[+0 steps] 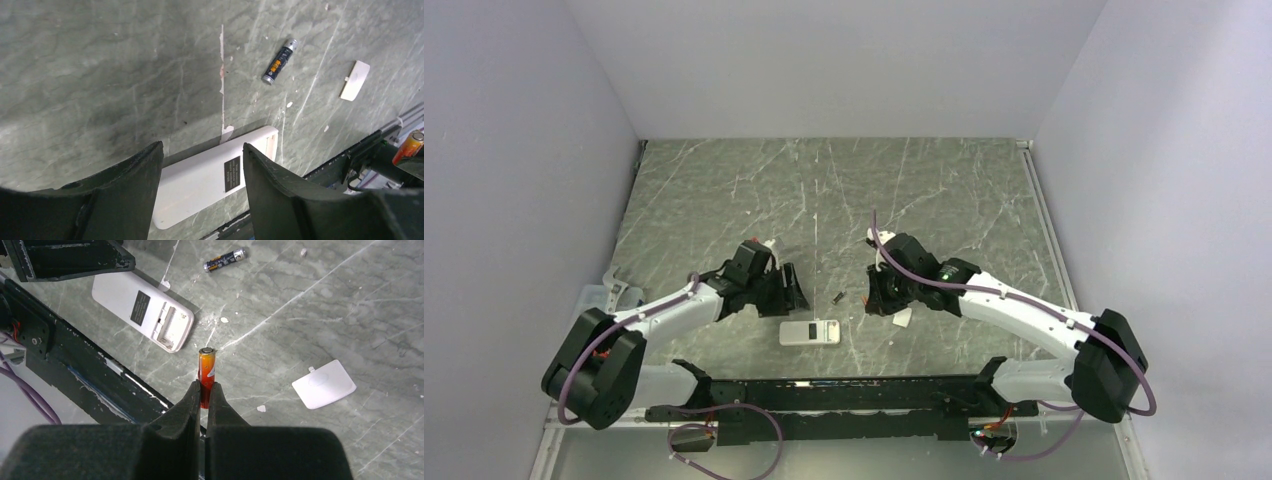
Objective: Load the batteries into the remote control
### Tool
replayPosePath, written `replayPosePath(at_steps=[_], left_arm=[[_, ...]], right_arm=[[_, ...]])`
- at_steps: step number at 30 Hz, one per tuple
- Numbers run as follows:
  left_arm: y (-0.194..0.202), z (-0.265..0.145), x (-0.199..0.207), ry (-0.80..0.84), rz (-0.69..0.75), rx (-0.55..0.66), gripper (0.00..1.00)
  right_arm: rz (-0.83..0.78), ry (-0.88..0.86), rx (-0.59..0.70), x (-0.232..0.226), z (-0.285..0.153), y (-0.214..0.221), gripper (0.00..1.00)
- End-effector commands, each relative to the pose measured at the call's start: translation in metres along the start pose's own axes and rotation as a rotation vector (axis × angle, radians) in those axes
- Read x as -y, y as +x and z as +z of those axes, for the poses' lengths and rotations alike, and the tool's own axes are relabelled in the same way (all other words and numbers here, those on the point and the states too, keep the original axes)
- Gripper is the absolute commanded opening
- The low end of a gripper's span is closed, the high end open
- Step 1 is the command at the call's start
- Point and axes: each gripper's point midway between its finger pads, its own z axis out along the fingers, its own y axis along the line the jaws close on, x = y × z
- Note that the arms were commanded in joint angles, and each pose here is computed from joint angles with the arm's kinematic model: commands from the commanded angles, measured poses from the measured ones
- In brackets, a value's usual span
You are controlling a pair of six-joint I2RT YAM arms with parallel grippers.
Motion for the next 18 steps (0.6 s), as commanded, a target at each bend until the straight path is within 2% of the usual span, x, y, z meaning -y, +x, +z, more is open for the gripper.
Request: replayPosePath(at_steps=[1, 18], left_arm=[[-0.002, 0.001, 0.023, 0.122, 0.051, -0.018, 0.64], [0.043, -0.008, 0.007, 0.158, 0.007, -0.105, 0.63]], right_arm=[[0.02, -0.025, 0.027, -0.006, -0.007, -0.001, 0.0], [-0.051, -0.006, -0.06, -0.008, -0.001, 0.019, 0.0]])
